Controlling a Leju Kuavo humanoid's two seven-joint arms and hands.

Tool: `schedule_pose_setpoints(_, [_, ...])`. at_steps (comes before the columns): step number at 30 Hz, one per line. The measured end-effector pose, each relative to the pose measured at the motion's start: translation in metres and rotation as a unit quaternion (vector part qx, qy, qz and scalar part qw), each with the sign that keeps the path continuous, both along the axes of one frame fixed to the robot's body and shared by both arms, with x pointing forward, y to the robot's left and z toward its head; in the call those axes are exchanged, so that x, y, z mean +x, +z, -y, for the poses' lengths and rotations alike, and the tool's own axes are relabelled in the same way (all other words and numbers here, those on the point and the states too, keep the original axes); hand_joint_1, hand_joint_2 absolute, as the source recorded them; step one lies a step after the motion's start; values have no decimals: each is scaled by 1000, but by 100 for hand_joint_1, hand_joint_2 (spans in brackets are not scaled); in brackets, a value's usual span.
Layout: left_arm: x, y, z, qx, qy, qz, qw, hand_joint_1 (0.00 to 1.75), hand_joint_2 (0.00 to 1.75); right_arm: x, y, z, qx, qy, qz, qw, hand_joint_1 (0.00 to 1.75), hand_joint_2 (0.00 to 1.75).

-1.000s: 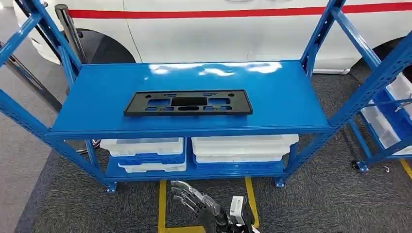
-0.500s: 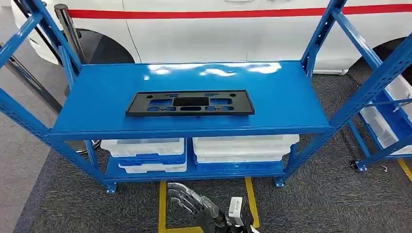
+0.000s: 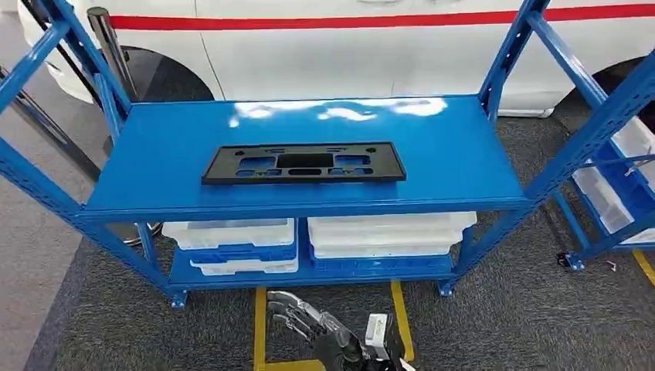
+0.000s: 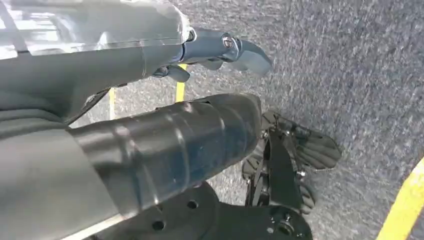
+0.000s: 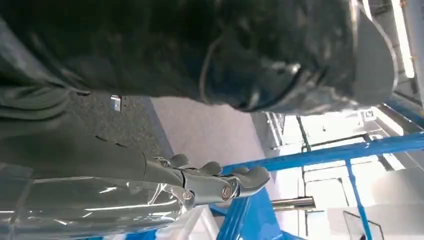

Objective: Take the parts from the cabinet and place them on the table.

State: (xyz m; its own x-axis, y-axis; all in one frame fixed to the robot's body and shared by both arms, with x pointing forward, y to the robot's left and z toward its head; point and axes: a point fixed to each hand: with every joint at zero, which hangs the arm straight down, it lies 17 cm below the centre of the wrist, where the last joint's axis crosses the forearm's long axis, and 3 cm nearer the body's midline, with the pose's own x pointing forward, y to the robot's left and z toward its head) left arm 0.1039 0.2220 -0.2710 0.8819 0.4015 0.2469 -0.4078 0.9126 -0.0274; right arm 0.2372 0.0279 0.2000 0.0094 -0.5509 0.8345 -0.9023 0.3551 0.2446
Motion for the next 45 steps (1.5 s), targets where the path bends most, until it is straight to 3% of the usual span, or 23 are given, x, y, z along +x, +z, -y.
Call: schedule_pose_setpoints(45, [1, 0, 0, -4, 0, 6, 1000, 0, 0, -10, -2, -1, -4, 16, 7, 1000, 0, 0])
